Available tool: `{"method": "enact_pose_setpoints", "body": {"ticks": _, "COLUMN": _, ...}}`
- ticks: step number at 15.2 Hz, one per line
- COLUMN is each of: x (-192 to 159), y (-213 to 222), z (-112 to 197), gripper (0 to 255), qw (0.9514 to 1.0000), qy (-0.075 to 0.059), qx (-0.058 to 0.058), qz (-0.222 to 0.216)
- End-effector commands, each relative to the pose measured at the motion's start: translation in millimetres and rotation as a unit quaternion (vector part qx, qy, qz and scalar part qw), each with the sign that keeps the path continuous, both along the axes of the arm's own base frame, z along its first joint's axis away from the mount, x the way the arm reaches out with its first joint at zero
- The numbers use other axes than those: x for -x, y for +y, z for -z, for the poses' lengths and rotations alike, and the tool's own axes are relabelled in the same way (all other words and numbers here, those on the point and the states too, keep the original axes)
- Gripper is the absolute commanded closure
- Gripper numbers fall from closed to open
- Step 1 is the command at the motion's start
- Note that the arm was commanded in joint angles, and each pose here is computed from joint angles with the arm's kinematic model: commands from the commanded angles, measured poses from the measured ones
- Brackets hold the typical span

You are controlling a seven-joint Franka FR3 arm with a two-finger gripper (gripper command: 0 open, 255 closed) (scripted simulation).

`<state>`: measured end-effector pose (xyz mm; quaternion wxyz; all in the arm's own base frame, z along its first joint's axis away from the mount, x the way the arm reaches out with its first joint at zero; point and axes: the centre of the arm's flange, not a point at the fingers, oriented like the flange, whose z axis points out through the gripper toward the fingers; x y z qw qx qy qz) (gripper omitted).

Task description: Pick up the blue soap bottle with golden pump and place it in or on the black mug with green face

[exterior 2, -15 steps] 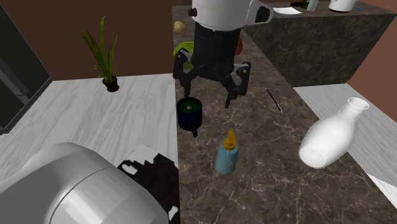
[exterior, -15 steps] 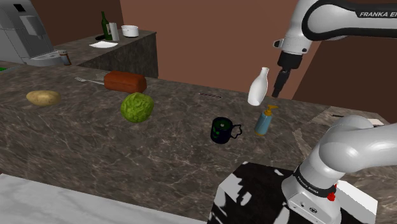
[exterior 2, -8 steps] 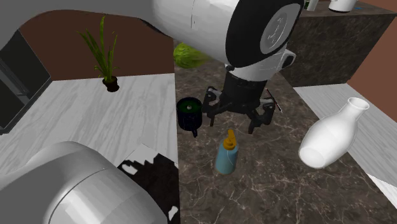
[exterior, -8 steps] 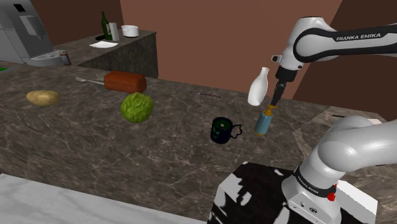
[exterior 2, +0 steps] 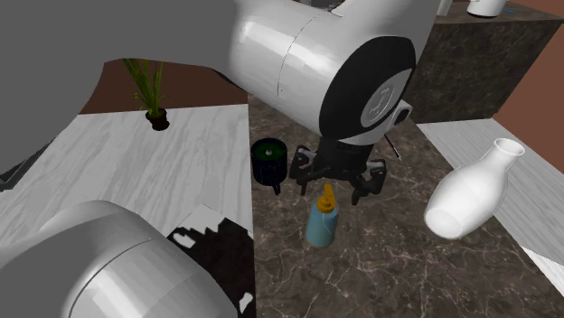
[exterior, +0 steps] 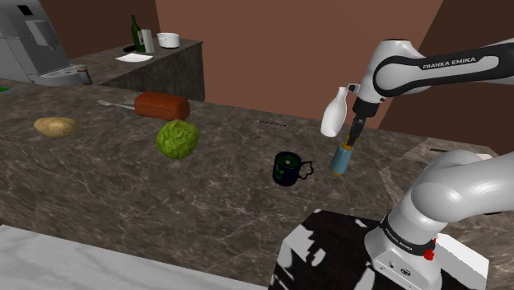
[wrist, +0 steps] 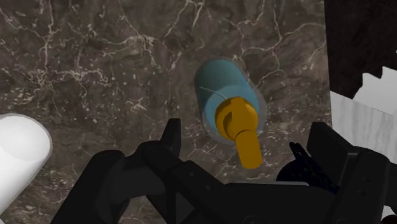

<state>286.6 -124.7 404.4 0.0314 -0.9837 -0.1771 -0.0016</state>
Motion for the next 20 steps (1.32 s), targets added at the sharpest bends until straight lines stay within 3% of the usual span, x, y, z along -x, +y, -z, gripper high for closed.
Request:
{"method": "enact_pose_setpoints", "body": {"ticks": 1, "x": 0, "y": 1, "z": 5, "gripper": 0, "qw": 1.0000, "qy": 0.000, "qx": 0.000, "qz": 0.000}}
{"method": "enact_pose_setpoints", "body": {"ticks": 8, "x": 0, "y": 1, "z": 5, "gripper": 0, "qw": 1.0000, "qy": 0.000, "qx": 0.000, "qz": 0.000}}
{"method": "enact_pose_setpoints", "body": {"ticks": 9, "x": 0, "y": 1, "z": 5, "gripper": 255, "qw": 1.0000, "qy": 0.000, "qx": 0.000, "qz": 0.000}}
{"method": "enact_pose_setpoints", "body": {"ticks": 20, "x": 0, "y": 1, "z": -5, "gripper": 255, "qw": 1.0000, "qy": 0.000, "qx": 0.000, "qz": 0.000}}
